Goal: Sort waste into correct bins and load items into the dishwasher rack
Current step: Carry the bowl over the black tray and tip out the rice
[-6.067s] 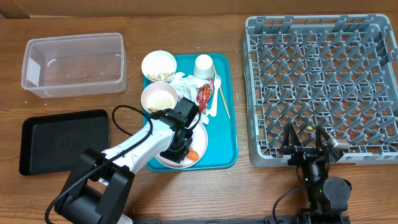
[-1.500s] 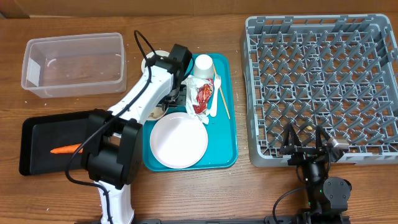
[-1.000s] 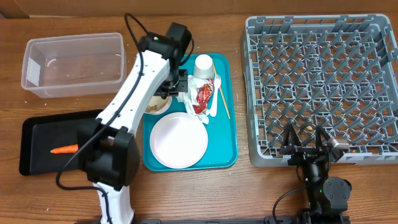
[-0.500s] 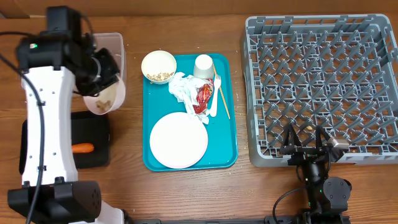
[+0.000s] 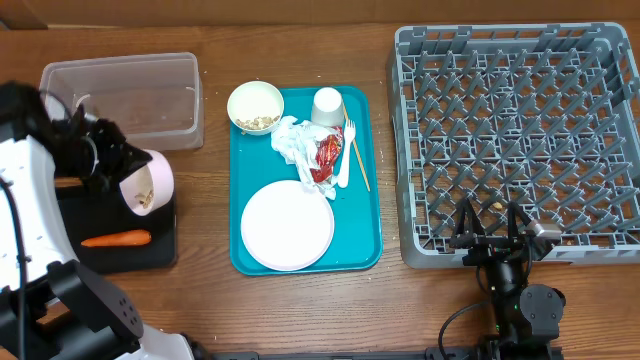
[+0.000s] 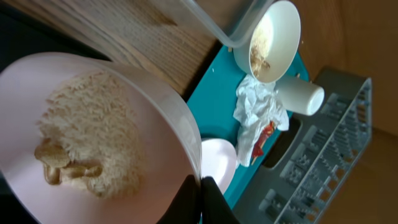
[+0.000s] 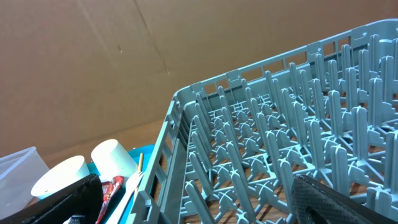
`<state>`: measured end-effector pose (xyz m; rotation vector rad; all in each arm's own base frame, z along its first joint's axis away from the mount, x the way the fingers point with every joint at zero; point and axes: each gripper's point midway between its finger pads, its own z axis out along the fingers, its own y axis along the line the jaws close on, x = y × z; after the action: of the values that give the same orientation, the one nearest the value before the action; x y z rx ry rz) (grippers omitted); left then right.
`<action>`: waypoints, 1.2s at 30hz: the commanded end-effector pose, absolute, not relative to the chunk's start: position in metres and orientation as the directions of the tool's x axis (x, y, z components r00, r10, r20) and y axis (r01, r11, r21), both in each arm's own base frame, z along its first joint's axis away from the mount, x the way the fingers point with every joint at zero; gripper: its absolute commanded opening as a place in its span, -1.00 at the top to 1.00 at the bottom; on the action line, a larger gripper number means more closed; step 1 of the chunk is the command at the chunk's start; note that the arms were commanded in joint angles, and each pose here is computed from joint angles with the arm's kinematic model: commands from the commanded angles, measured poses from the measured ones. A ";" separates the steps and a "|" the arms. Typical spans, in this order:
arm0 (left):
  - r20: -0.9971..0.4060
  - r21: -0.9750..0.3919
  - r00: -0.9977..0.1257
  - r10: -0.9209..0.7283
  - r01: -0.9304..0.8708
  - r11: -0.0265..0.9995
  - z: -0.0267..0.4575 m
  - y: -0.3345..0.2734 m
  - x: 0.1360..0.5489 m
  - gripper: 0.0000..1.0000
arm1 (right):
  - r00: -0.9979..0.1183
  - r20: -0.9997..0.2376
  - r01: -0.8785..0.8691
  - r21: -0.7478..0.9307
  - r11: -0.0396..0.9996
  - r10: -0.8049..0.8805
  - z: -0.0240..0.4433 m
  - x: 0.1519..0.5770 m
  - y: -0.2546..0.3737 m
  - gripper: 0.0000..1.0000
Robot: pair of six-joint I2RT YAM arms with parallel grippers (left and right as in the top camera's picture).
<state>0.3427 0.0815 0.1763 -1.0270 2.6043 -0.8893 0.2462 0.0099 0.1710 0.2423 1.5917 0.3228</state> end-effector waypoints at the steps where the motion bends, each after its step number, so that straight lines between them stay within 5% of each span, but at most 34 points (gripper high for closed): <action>1: 0.046 -0.755 -0.740 -0.671 -0.466 0.461 0.176 0.083 0.341 0.92 | -0.036 -0.939 -0.031 0.344 0.938 0.343 0.170 0.246 0.007 -1.00; 11: 0.155 -0.931 -0.568 -0.809 -0.358 0.073 0.167 0.135 0.318 0.92 | -0.036 -0.939 -0.032 0.344 0.938 0.343 0.170 0.246 0.007 -1.00; 21: 0.119 -0.990 -0.537 -0.835 -0.126 -0.061 0.190 0.154 0.308 0.91 | -0.036 -0.939 -0.031 0.344 0.938 0.343 0.170 0.246 0.007 -1.00; 29: 0.123 -0.990 -0.537 -0.835 -0.126 -0.065 0.190 0.154 0.308 0.92 | -0.036 -0.939 -0.031 0.344 0.938 0.343 0.170 0.246 0.007 -1.00; 32: 0.238 -0.971 -0.533 -0.812 -0.157 -0.182 0.197 0.145 0.303 0.91 | -0.036 -0.939 -0.031 0.344 0.938 0.343 0.170 0.246 0.007 -1.00; 36: 0.257 -0.965 -0.521 -0.814 -0.190 -0.183 0.192 0.146 0.302 0.92 | -0.036 -0.939 -0.031 0.344 0.938 0.343 0.170 0.246 0.007 -1.00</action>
<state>0.3035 0.1440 0.1891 -1.1626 1.6495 -1.7317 0.2462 0.0099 0.1709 0.2420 1.5921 0.3225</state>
